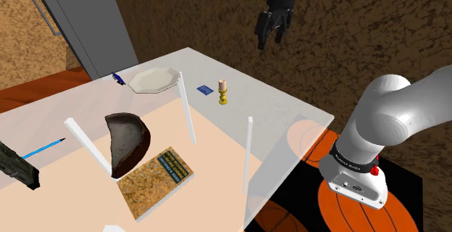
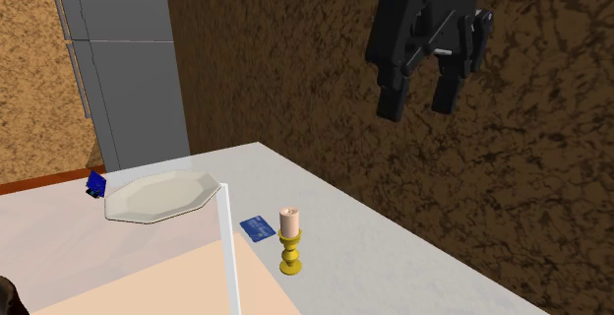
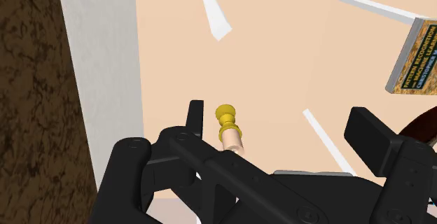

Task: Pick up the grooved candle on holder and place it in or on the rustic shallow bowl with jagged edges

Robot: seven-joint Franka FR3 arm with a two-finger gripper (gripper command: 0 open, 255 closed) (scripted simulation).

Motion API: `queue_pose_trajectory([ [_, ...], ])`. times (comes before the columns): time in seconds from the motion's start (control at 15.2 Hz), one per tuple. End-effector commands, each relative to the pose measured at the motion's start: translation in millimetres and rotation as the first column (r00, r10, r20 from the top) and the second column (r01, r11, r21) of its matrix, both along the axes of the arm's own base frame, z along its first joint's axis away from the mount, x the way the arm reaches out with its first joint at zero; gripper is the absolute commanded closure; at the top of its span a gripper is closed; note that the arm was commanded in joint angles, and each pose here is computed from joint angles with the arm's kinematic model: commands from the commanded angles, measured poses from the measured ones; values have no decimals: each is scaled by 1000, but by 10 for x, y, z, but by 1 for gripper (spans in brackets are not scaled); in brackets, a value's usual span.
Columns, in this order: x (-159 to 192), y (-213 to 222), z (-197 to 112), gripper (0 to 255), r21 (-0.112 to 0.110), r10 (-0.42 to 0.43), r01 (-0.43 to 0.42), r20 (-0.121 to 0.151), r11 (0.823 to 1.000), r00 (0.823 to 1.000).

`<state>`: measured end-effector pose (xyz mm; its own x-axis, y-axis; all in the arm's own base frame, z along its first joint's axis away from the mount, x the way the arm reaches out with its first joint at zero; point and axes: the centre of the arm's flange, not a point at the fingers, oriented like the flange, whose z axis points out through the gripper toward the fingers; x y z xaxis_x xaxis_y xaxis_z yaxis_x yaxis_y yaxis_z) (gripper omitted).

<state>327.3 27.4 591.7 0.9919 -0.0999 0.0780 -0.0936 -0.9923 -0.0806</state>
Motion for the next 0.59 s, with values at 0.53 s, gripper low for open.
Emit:
queue_pose_trajectory([
  [0.53, 583, 68, -839, 0, -55, 82, -79, 42, 995, 996],
])
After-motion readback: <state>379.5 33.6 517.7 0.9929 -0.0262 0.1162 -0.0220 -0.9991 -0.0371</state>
